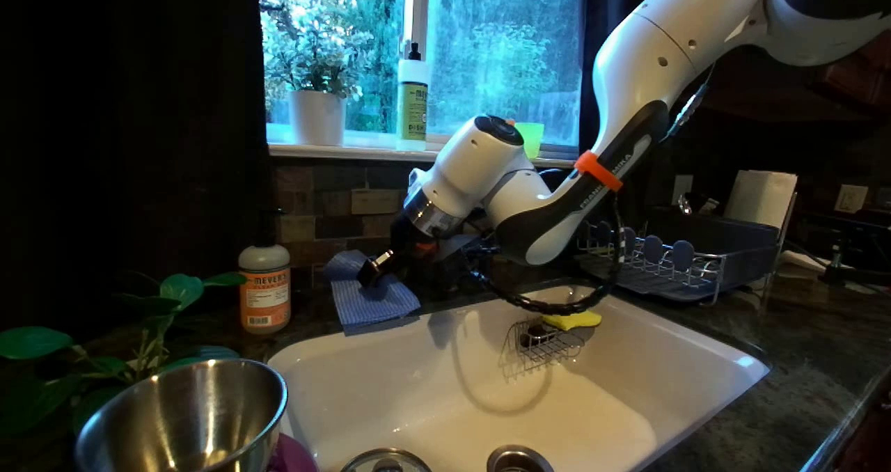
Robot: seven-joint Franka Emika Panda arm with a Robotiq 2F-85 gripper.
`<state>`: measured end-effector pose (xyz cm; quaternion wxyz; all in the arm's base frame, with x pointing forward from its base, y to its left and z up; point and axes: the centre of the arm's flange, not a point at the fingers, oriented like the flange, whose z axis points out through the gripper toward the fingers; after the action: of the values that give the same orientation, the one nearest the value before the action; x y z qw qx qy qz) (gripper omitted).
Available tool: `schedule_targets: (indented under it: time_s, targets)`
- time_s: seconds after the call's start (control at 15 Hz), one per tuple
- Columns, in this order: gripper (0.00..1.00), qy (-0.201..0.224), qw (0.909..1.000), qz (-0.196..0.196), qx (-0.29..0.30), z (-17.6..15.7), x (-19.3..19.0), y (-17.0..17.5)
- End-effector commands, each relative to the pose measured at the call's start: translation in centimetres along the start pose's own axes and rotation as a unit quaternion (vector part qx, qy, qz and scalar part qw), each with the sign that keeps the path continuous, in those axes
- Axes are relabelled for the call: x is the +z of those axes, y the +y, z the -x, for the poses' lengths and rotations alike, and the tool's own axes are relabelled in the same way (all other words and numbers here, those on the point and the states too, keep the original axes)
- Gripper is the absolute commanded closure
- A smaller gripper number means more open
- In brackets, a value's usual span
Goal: Use the blue object to wipe different sections of the counter
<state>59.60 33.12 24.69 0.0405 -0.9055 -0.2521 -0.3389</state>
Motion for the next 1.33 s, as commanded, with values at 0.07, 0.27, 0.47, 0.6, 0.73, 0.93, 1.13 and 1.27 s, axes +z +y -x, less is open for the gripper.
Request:
schedule_targets:
  time_s: [0.07,0.27,0.47,0.6,0.73,0.93,1.13,1.27]
  targets:
    - [0.97,-0.019,0.9993,-0.026,-0.02,-1.6,4.2,-2.1]
    - [0.97,-0.012,0.9993,-0.016,-0.03,-2.8,5.3,-2.2]
    - [0.97,-0.028,0.9994,-0.017,-0.014,-3.8,6.0,-1.4]
    - [0.97,-0.078,0.9966,-0.021,0.015,-3.3,6.2,-1.3]
    - [0.97,-0.123,0.9913,-0.01,0.047,-2.1,5.5,-1.2]
    - [0.97,-0.157,0.9816,0.016,0.107,-0.9,3.8,-0.5]
    - [0.97,-0.171,0.9701,0.06,0.161,0.6,2.2,0.5]
    - [0.97,-0.164,0.9627,0.105,0.187,1.7,1.4,1.6]
